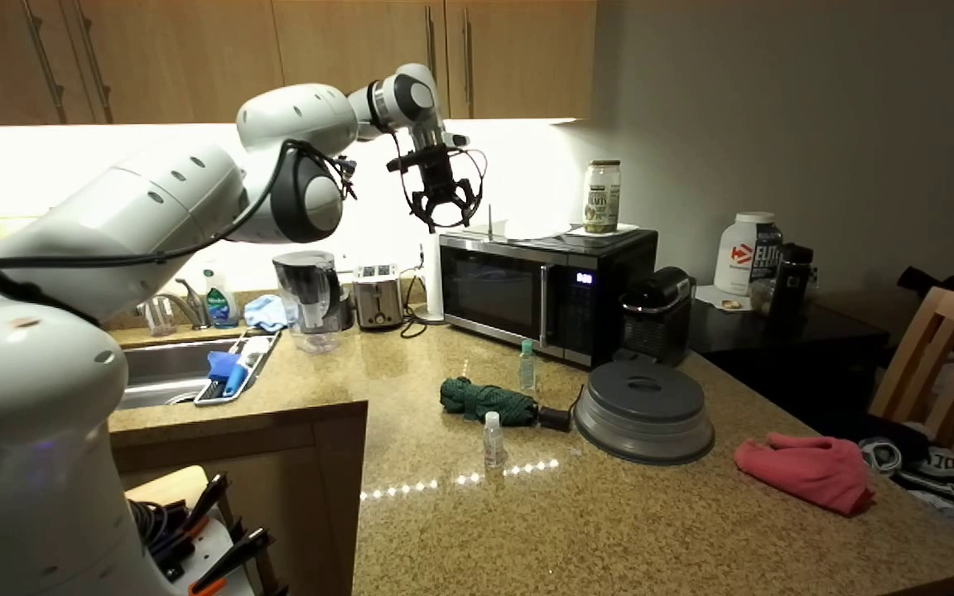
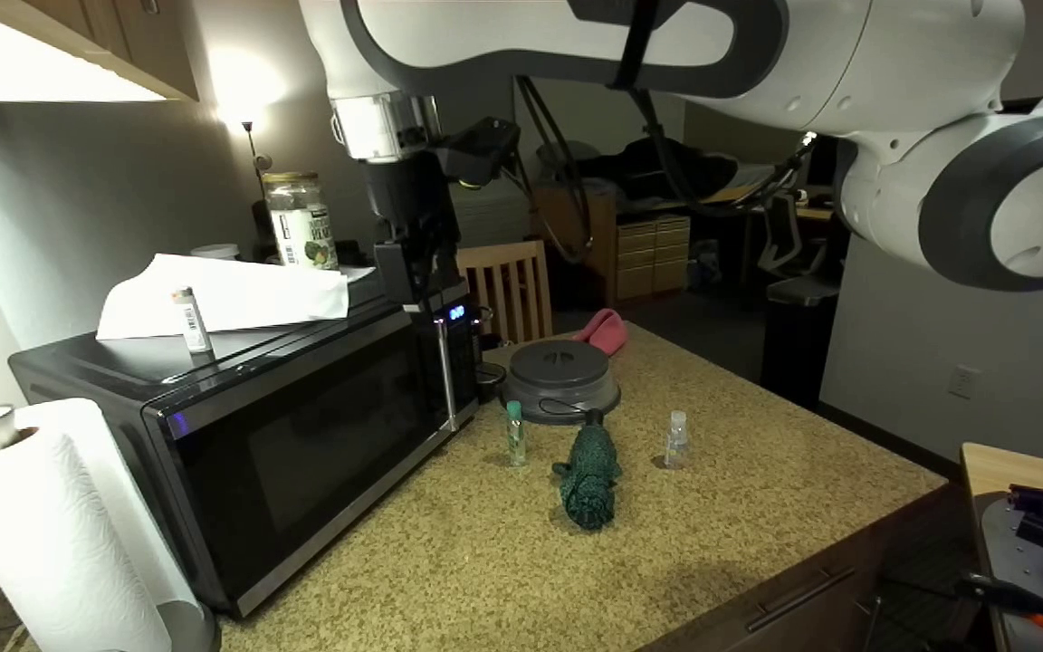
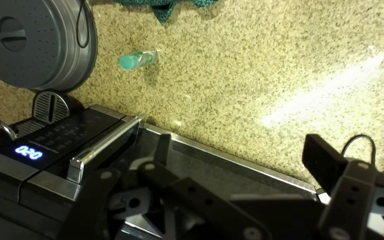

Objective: Close the microwave door

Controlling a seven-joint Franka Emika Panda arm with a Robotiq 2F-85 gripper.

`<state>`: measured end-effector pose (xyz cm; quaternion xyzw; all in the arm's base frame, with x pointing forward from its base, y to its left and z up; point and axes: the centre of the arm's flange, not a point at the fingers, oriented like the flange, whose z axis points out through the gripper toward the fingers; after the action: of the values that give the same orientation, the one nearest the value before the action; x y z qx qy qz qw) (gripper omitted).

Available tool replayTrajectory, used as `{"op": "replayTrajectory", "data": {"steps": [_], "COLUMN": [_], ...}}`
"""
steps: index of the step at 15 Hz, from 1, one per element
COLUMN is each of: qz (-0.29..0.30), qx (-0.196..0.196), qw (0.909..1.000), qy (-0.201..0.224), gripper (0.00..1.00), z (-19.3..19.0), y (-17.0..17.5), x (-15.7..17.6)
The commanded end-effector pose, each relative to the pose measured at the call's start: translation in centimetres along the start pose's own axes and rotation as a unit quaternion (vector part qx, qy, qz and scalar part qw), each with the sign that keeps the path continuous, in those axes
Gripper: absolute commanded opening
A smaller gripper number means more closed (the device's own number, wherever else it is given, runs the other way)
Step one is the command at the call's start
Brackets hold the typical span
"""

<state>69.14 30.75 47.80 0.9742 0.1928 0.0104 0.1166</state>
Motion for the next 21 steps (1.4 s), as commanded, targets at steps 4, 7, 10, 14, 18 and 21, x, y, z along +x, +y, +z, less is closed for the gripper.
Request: {"op": "replayTrajectory", "data": {"steps": [4, 7, 10, 14, 18, 21], "qz": [0.020, 0.040, 0.063, 0.098, 0.127, 0.121], "qx": [0.038, 0.055, 0.060, 0.057, 0.059, 0.046], "qw": [0.9987, 0.9968, 0.9945, 0.9913, 0.9890, 0.9909], "qy": [-0.027, -0.042, -0.058, -0.067, -0.049, -0.039], "gripper": [1.00, 1.00, 1.00, 1.00, 1.00, 1.00], "z": [-1.1, -2.8, -4.6, -7.0, -9.5, -13.0], "y": [-3.0, -5.5, -7.9, -10.1, -11.7, -12.7], "x": [-8.4, -9.4, -10.9, -13.1, -14.9, -8.6]}}
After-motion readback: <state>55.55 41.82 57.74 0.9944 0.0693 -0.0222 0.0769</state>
